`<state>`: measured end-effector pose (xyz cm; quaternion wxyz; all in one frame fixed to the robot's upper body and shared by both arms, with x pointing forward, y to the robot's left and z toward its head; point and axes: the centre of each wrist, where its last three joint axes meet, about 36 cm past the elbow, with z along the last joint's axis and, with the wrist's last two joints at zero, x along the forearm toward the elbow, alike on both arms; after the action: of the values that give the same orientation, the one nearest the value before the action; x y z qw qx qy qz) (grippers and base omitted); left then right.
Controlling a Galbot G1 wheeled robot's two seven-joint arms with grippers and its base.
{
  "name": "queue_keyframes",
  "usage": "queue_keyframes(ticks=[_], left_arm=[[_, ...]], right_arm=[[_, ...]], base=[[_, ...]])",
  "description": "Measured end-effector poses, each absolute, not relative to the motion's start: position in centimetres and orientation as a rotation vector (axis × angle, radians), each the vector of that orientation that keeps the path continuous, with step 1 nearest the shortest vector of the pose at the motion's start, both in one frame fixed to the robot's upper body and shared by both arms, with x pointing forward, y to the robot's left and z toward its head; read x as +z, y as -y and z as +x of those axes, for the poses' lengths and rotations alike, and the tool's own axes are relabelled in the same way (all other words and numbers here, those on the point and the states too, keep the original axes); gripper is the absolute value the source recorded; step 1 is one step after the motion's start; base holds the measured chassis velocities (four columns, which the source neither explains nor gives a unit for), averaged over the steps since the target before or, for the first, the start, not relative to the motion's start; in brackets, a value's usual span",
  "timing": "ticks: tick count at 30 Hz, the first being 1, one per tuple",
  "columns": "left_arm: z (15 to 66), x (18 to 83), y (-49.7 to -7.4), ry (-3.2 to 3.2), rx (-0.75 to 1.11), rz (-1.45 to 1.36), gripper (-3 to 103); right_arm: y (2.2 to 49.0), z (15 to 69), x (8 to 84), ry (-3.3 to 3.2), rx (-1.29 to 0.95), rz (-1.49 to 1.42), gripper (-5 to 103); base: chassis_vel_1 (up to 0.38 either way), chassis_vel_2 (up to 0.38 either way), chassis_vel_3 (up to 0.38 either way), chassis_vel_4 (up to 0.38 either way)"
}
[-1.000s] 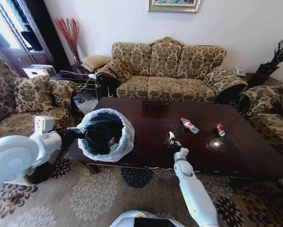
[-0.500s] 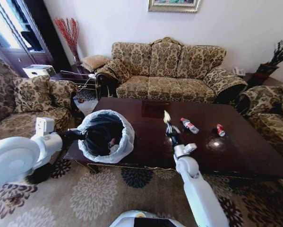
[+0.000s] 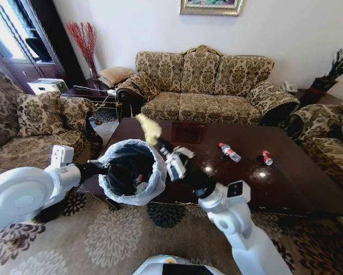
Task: Move to the front of the table and place the trash on the table into the trash bin.
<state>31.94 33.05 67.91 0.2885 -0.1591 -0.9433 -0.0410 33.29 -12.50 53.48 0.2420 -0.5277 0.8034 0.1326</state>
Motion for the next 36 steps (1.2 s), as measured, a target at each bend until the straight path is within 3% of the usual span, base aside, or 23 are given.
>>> queue_keyframes(ticks=[1, 7, 10, 11, 13, 15, 16, 17, 19, 20, 23, 26, 36], left_arm=[[31.8, 68.0, -32.9, 2.519, -0.109, -0.43, 0], [30.8, 67.7, -32.4, 2.523, -0.072, -0.452, 0], [30.4, 67.5, -32.4, 2.521, -0.055, -0.45, 0], [30.3, 67.4, -32.5, 2.52, -0.049, -0.446, 0], [30.2, 67.3, -32.6, 2.521, -0.043, -0.44, 0], [30.2, 67.3, -32.7, 2.524, -0.043, -0.433, 0], [30.4, 67.3, -33.0, 2.533, -0.046, -0.417, 0], [30.4, 67.3, -33.1, 2.542, -0.044, -0.405, 0], [30.1, 67.3, -33.4, 2.558, -0.029, -0.389, 0], [30.1, 67.3, -33.4, 2.558, -0.029, -0.389, 0], [29.9, 66.9, -33.6, 2.568, -0.017, -0.371, 0], [29.8, 66.6, -33.5, 2.567, -0.016, -0.366, 0], [29.9, 67.0, -34.0, 2.596, -0.001, -0.368, 0]], right_arm=[[12.4, 33.4, 53.1, -2.209, 0.349, -1.442, 0], [12.1, 34.8, 52.1, -2.241, 0.34, -1.432, 26], [12.1, 34.8, 52.2, -2.25, 0.354, -1.43, 26], [12.3, 34.6, 52.3, -2.252, 0.363, -1.426, 37], [12.7, 34.3, 52.7, -2.253, 0.385, -1.409, 48], [13.2, 34.0, 53.0, -2.26, 0.401, -1.38, 48], [13.9, 33.7, 53.3, -2.295, 0.42, -1.301, 59], [14.5, 33.4, 53.5, -2.354, 0.43, -1.205, 59], [16.4, 33.0, 53.4, -2.595, 0.441, -0.889, 71], [16.4, 33.0, 53.4, -2.595, 0.441, -0.889, 71], [21.3, 35.3, 50.8, -2.857, 0.474, -0.405, 87], [24.4, 36.4, 49.3, -2.967, 0.521, -0.248, 96], [29.1, 39.4, 45.8, -3.09, 0.591, -0.022, 100]], base=[[0.0, 0.0, 0.0, 0.0], [0.0, 0.0, 0.0, 0.0], [0.0, 0.0, 0.0, 0.0], [0.0, 0.0, 0.0, 0.0], [0.0, 0.0, 0.0, 0.0], [0.0, 0.0, 0.0, 0.0], [0.0, 0.0, 0.0, 0.0], [0.0, 0.0, 0.0, 0.0], [0.0, 0.0, 0.0, 0.0], [0.0, 0.0, 0.0, 0.0], [0.0, 0.0, 0.0, 0.0], [0.0, 0.0, 0.0, 0.0], [-0.005, -0.023, 0.012, 0.023]])
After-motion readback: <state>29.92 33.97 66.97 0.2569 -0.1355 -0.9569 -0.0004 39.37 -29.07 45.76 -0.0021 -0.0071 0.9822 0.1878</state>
